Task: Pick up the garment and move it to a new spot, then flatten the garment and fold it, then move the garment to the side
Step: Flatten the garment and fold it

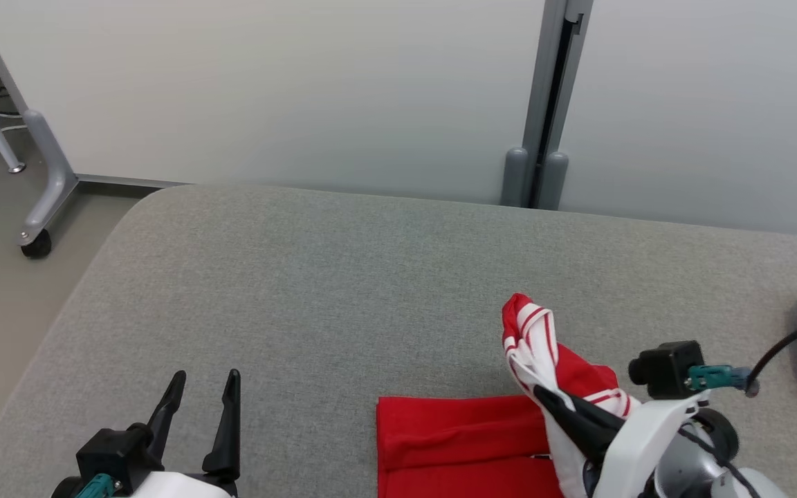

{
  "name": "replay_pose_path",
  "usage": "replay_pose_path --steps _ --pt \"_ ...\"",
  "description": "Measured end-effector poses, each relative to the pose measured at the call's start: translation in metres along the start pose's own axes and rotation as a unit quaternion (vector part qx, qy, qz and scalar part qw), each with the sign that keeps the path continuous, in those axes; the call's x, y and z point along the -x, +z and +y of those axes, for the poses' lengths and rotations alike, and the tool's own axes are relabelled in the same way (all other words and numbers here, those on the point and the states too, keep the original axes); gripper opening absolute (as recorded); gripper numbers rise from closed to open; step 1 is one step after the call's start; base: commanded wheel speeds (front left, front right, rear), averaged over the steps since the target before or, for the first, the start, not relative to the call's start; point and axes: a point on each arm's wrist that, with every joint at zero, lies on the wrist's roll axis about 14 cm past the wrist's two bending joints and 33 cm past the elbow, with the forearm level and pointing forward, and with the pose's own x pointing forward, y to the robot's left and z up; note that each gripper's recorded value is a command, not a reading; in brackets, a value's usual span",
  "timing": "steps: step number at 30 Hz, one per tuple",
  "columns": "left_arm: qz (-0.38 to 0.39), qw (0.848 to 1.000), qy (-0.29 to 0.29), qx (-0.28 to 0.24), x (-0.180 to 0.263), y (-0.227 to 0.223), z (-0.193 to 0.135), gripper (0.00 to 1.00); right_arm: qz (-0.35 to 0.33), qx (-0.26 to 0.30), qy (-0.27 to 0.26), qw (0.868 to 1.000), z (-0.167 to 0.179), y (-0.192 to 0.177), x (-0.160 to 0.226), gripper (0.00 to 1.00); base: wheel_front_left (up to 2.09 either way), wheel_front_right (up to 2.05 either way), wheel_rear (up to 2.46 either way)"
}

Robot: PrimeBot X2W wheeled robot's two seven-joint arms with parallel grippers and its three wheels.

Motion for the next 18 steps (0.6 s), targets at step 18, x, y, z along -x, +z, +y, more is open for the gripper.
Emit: replay_pose_path --steps 18 --pt "0.006 0.999 0.046 0.001 0.017 -0.005 0.029 1.0 0.087 -0.07 0.079 0.991 0.063 -0.058 -0.066 0.0 0.0 0.0 0.0"
